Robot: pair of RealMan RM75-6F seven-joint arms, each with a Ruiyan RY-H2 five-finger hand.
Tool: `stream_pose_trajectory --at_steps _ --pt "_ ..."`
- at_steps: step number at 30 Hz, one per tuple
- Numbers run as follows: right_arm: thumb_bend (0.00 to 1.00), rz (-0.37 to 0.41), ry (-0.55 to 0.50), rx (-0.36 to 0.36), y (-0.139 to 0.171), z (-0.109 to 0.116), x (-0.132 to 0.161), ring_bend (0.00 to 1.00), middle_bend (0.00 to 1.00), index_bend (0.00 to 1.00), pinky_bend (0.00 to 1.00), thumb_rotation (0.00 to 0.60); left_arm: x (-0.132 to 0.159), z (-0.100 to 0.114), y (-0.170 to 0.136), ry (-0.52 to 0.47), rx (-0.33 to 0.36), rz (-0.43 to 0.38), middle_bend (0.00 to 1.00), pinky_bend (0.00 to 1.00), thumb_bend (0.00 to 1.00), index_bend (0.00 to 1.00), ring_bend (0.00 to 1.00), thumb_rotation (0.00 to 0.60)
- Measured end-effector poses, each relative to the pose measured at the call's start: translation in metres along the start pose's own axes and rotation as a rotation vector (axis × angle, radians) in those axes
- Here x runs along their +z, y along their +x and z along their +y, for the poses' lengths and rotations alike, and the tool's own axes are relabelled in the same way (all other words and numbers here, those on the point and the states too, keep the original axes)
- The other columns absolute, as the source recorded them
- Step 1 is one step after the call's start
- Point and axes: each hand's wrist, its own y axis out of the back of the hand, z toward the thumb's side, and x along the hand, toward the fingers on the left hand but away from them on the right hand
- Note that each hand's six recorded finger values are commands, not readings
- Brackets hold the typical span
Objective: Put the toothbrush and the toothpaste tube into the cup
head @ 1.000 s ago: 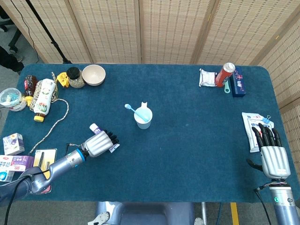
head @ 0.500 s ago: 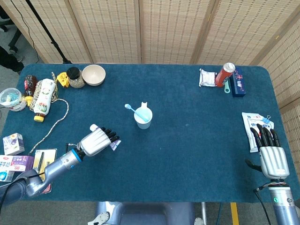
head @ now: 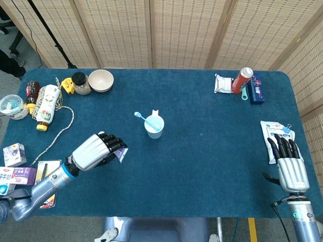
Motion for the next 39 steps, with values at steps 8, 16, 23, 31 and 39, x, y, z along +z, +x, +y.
stream_pose_trajectory --at_steps 8,16,23,31,39 --pt "0.0 0.008 0.004 0.013 0.0 -0.004 0.003 0.0 0.0 0.0 0.0 0.6 -0.007 0.05 0.027 -0.397 0.185 0.058 0.43 0.61 0.44 0.56 0.43 0.6" --pt "0.0 0.004 0.005 0.025 -0.001 -0.007 0.003 0.0 0.0 0.0 0.0 0.6 -0.018 0.041 0.077 -0.717 0.233 0.146 0.43 0.61 0.44 0.56 0.43 0.6" --pt "0.0 -0.002 0.003 0.037 -0.003 -0.009 0.0 0.0 0.0 0.0 0.0 0.6 -0.007 0.019 0.121 -0.862 0.237 0.168 0.43 0.61 0.43 0.56 0.43 0.6" --pt "0.0 -0.008 -0.002 0.043 -0.004 -0.01 -0.002 0.0 0.0 0.0 0.0 0.6 -0.006 -0.001 0.148 -0.862 0.214 0.204 0.43 0.61 0.43 0.55 0.42 0.6" --pt "0.0 -0.01 -0.006 0.047 -0.005 -0.01 -0.004 0.0 0.0 0.0 0.0 0.6 -0.016 -0.02 0.158 -0.836 0.195 0.258 0.43 0.61 0.43 0.55 0.42 0.6"
